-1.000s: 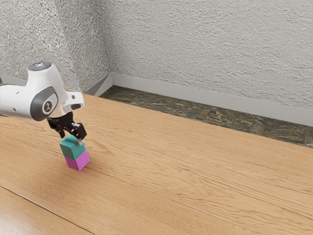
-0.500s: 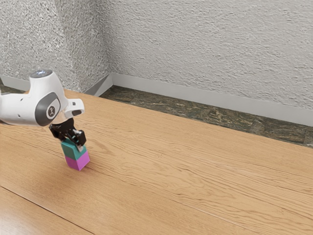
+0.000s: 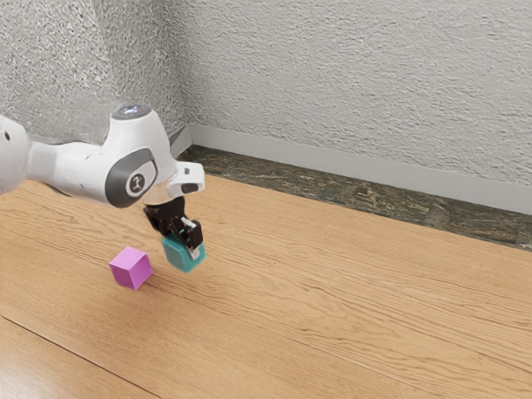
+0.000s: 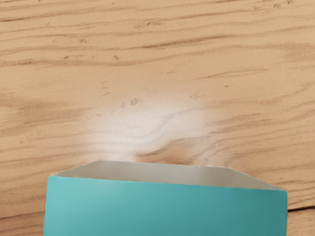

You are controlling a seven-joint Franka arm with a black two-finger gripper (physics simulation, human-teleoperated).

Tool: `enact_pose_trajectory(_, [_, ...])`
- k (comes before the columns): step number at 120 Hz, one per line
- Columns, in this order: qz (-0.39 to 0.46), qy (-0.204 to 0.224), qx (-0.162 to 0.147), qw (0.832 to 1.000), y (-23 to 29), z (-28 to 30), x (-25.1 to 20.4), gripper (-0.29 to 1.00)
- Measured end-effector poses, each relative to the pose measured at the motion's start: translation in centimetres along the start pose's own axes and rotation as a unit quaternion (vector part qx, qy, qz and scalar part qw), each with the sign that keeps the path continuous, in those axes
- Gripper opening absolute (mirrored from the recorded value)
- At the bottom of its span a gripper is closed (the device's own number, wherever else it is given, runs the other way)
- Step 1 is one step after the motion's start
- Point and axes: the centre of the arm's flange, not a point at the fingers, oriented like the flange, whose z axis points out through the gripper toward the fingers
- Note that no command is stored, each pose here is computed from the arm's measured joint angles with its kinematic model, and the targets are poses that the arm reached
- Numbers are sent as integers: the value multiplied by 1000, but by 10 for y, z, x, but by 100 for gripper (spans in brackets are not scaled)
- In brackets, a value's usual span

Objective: Pick up the blue block with one arm, and put the blue block on the table with one arm

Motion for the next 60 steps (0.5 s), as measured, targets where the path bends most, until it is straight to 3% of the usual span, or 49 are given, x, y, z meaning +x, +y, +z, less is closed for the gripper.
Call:
enact_pose_trajectory(25, [-44,-24,-1,999,-17,52,-12,40])
enact_pose_trajectory(44, [-56,-14,-4,998,-10,64,-8,41])
enact_pose_trajectory(60, [-69,-5,-10,998,-10,64,-7,53])
